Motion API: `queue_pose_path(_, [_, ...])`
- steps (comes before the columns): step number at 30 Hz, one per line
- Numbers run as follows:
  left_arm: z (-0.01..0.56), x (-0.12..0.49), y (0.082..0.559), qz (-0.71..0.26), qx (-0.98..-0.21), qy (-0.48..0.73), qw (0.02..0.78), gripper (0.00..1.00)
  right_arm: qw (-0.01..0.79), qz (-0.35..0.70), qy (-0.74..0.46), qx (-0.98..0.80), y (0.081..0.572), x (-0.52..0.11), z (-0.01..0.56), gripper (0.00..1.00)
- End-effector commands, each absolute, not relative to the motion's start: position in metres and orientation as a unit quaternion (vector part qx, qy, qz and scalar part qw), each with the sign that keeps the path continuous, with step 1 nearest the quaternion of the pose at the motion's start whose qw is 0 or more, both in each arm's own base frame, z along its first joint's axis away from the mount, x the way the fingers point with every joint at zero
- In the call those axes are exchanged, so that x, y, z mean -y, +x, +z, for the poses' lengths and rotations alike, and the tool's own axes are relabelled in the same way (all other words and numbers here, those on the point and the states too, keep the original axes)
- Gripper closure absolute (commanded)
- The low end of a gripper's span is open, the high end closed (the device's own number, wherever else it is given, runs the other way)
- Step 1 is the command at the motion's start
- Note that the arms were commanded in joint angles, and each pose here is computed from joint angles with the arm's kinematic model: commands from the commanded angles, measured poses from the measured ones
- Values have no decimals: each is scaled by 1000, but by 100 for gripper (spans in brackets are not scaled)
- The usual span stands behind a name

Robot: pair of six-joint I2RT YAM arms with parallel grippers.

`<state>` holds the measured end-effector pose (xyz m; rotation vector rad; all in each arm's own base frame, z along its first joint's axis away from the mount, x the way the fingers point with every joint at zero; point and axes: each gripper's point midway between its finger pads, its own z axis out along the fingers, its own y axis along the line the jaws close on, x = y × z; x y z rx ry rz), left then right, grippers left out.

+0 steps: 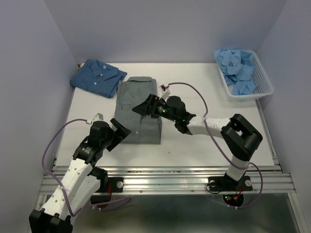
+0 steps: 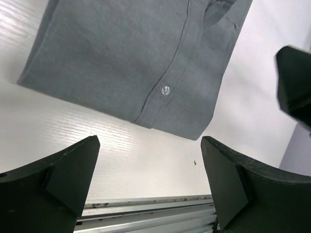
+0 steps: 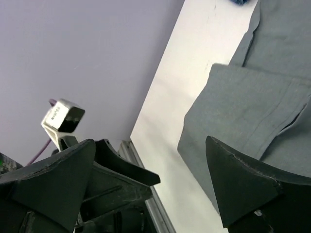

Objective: Fold and stack the long sleeve shirts
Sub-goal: Fold the shirt

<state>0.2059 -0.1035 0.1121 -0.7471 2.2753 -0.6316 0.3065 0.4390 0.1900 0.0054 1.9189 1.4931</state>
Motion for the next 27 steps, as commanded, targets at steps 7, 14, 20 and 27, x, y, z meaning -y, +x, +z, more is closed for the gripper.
queue_pose_path(7, [56,146,183,-361,-843,-330,224,1,406,437,-16,-803,372,-366,180,0])
queue_pose_path(14, [53,163,189,-385,-810,-375,236,1,435,407,-44,-802,393,-349,202,0])
queue_pose_path(20, [31,160,195,-320,-825,-415,214,11,439,409,-45,-799,398,-338,209,0])
queue_pose_path(27, [0,146,205,-218,-839,-452,211,23,450,406,-30,-795,404,-324,218,0])
